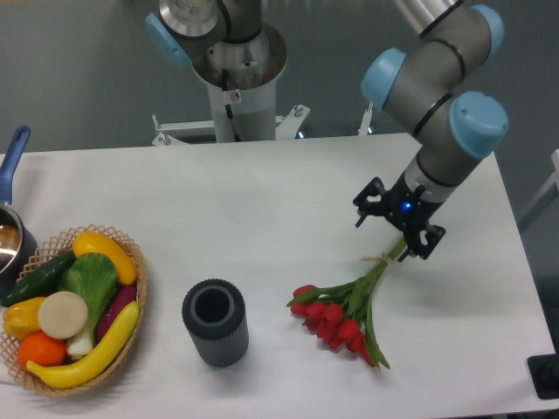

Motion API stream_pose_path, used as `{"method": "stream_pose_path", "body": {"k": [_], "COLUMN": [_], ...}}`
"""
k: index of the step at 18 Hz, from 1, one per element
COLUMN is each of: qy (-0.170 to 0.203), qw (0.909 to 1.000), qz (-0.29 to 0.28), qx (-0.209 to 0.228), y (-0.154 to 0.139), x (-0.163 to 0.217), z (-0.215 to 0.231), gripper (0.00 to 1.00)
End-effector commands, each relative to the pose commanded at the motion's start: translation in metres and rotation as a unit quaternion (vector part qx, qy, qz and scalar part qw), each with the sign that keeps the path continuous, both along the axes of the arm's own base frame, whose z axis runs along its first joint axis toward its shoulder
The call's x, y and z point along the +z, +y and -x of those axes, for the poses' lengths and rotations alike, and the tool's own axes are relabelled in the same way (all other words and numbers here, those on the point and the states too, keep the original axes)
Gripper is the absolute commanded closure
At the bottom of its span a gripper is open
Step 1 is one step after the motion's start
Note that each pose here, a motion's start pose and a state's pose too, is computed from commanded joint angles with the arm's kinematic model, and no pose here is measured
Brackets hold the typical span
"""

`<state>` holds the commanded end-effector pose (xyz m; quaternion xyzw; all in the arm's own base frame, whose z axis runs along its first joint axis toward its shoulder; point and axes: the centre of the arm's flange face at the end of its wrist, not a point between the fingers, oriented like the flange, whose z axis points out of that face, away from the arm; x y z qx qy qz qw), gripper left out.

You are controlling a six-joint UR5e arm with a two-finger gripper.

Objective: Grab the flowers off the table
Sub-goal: 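Lower the gripper around the tulip stems near the twine tie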

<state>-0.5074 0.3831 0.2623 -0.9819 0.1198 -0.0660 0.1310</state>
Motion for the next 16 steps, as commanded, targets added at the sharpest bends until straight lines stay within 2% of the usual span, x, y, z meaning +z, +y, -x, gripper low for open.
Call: {"method": "stream_pose_path", "body": {"k": [6,10,16], "qy": [-0.007,-0.007,0.028], "qw": [0.9998,0.9998,0.9995], "qz": [0.005,0.006,-0.009], "qx": [0.017,0.018,0.014], "y": [0.016,0.016,0.021], "x": [-0.010,-0.013,-0.021], "z": [0.010,0.011,0.012], "gripper": [0.00,0.00,0.00]}}
